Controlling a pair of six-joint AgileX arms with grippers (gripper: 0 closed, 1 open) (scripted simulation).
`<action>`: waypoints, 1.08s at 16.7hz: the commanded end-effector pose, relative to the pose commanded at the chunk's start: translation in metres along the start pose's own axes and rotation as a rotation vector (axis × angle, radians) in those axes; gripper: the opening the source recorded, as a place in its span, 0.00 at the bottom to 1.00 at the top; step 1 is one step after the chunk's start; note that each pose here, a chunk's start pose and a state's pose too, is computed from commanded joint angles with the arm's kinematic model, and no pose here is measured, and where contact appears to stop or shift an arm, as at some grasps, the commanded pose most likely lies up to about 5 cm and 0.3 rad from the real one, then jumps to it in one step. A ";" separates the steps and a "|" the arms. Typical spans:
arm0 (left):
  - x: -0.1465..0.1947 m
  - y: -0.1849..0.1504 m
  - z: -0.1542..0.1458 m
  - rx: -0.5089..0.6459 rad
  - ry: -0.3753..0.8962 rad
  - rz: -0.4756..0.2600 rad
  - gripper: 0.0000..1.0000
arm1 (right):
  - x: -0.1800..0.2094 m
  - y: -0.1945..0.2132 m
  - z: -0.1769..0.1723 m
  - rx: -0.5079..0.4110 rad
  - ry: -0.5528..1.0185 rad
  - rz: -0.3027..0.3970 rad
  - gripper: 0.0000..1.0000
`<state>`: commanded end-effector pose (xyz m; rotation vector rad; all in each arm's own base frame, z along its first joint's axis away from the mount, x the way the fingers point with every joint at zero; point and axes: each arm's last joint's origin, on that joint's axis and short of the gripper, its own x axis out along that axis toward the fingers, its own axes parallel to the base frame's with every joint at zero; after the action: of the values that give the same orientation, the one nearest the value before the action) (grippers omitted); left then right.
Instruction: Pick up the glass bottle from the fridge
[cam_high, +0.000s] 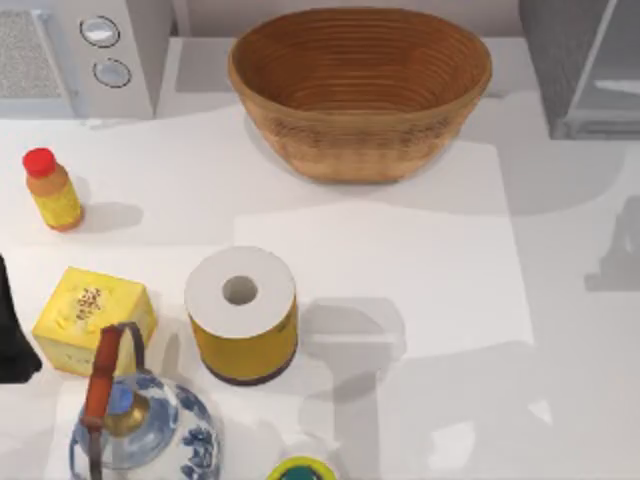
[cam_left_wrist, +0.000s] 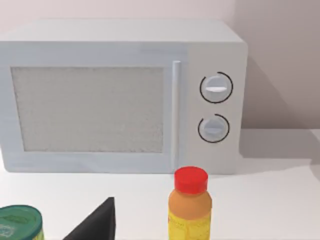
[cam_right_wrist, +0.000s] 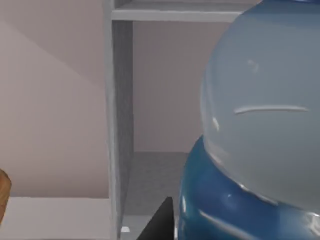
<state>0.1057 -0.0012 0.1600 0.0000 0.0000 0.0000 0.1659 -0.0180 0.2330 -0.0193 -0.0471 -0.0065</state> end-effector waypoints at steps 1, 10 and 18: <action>0.000 0.000 0.000 0.000 0.000 0.000 1.00 | -0.015 0.004 -0.006 0.002 -0.005 0.001 0.00; 0.000 0.000 0.000 0.000 0.000 0.000 1.00 | -0.063 0.018 -0.068 0.019 0.045 0.006 0.00; 0.000 0.000 0.000 0.000 0.000 0.000 1.00 | -0.062 0.019 -0.066 0.021 0.038 0.007 0.00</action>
<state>0.1057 -0.0012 0.1600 0.0000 0.0000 0.0000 0.1072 0.0004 0.1643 0.0016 -0.0092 0.0005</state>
